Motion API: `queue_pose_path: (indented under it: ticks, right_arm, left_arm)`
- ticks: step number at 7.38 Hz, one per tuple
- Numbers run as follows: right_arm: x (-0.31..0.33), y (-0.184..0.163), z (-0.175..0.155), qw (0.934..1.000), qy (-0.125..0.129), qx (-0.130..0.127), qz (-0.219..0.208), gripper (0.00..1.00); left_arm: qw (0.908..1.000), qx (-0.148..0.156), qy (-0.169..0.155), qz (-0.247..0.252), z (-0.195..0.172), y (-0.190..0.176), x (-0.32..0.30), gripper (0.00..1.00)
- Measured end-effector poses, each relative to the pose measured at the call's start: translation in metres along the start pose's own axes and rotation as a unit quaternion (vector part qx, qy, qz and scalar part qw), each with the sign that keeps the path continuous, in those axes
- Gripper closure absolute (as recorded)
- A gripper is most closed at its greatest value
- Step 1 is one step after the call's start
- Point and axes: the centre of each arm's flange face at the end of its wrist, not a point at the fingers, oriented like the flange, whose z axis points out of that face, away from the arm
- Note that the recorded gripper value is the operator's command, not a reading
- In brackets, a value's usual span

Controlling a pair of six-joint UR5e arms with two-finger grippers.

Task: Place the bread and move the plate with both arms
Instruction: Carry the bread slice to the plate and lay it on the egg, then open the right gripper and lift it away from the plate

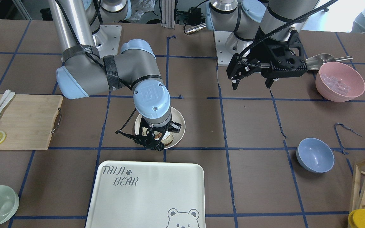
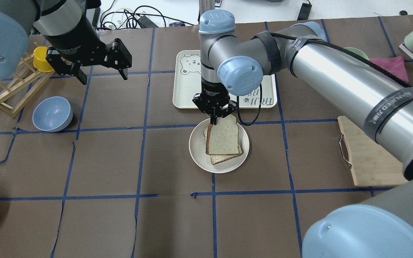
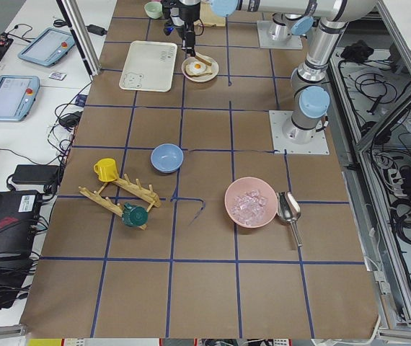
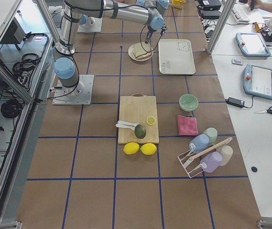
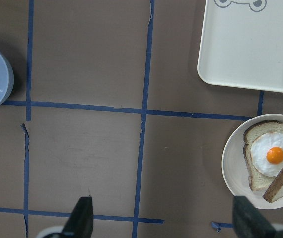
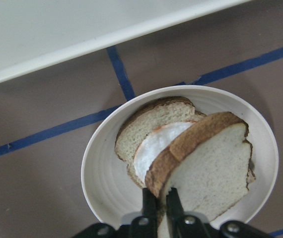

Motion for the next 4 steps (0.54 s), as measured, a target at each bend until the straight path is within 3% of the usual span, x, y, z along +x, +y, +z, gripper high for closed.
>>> queue_pose_path:
  ticks: [1, 2, 3, 4]
  right_arm:
    - [-0.0042, -0.0010, 0.0024, 0.9999, -0.013, -0.001, -0.002, 0.21]
    - [-0.0058, -0.0011, 0.0043, 0.9998, -0.019, -0.003, -0.003, 0.19]
    - [-0.0056, -0.0002, 0.0041, 0.9998, -0.021, -0.004, -0.006, 0.00]
    - [-0.0026, 0.0003, -0.0030, 0.9995, -0.024, 0.003, -0.019, 0.00]
  left_arm:
    - [1.0000, -0.001, 0.000, 0.000, 0.0005, -0.0003, 0.0002, 0.00]
    - [1.0000, 0.000, 0.000, 0.000, 0.0005, -0.0002, 0.0003, 0.00]
    - [1.0000, 0.000, 0.000, 0.000, 0.0003, -0.0001, 0.0002, 0.00]
    - [1.0000, -0.001, 0.000, 0.000, 0.0007, -0.0004, 0.0002, 0.00]
